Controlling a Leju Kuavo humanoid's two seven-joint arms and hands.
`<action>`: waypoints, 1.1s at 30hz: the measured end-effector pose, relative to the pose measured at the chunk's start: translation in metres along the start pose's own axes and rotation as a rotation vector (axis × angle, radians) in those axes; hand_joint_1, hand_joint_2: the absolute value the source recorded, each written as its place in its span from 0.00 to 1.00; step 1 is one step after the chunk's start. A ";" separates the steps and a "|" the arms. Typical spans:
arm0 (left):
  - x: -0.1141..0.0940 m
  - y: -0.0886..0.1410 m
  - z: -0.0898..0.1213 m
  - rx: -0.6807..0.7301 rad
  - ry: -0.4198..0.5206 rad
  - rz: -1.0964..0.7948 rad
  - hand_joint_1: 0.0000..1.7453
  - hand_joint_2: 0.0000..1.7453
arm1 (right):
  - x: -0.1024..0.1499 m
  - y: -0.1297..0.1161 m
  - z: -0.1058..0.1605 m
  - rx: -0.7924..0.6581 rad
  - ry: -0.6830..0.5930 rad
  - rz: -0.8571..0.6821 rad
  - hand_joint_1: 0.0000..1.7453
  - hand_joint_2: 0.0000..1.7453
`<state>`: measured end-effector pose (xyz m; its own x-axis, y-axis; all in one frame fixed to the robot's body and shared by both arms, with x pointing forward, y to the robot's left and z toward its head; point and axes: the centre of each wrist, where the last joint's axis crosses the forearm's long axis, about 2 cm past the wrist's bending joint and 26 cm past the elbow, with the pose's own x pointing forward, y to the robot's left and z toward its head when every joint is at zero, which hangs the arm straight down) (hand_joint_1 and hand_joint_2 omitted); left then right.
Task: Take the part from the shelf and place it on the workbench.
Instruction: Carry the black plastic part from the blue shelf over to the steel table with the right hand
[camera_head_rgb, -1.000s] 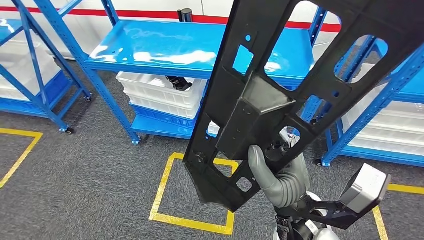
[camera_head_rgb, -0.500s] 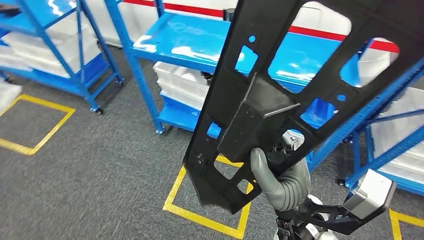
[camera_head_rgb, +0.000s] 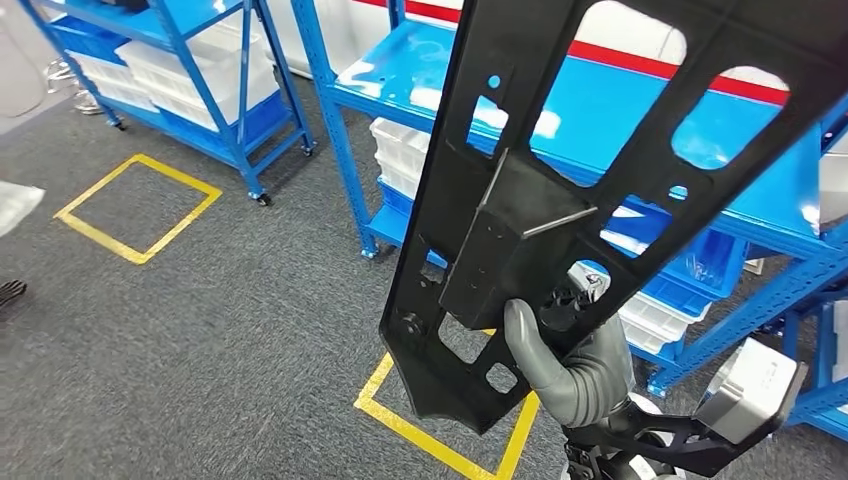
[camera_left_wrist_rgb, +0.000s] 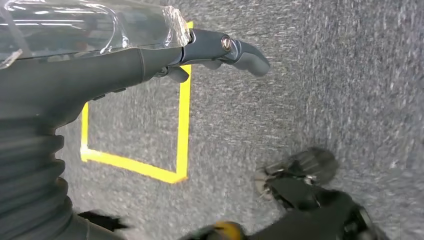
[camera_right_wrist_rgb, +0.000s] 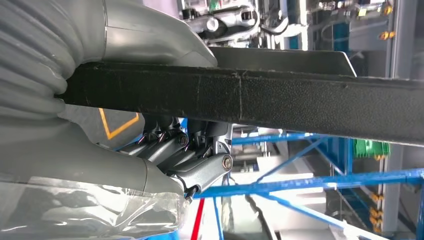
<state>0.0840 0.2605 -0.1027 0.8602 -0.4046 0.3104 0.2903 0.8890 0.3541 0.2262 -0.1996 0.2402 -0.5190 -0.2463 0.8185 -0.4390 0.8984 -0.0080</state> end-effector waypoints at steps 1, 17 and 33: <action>0.002 -0.001 0.000 -0.004 -0.003 0.000 0.00 1.00 | 0.001 0.000 0.001 -0.003 0.002 0.005 1.00 1.00; 0.001 -0.020 0.008 -0.050 0.022 -0.012 0.00 1.00 | 0.018 0.002 0.013 -0.034 -0.002 0.044 1.00 1.00; 0.008 -0.021 0.007 -0.036 -0.012 0.006 0.00 1.00 | 0.026 0.002 0.015 -0.022 -0.017 0.055 1.00 1.00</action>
<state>0.0819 0.2367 -0.1011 0.8569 -0.4019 0.3227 0.3007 0.8983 0.3203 0.2006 -0.2101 0.2526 -0.5545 -0.2023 0.8072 -0.3934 0.9185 -0.0400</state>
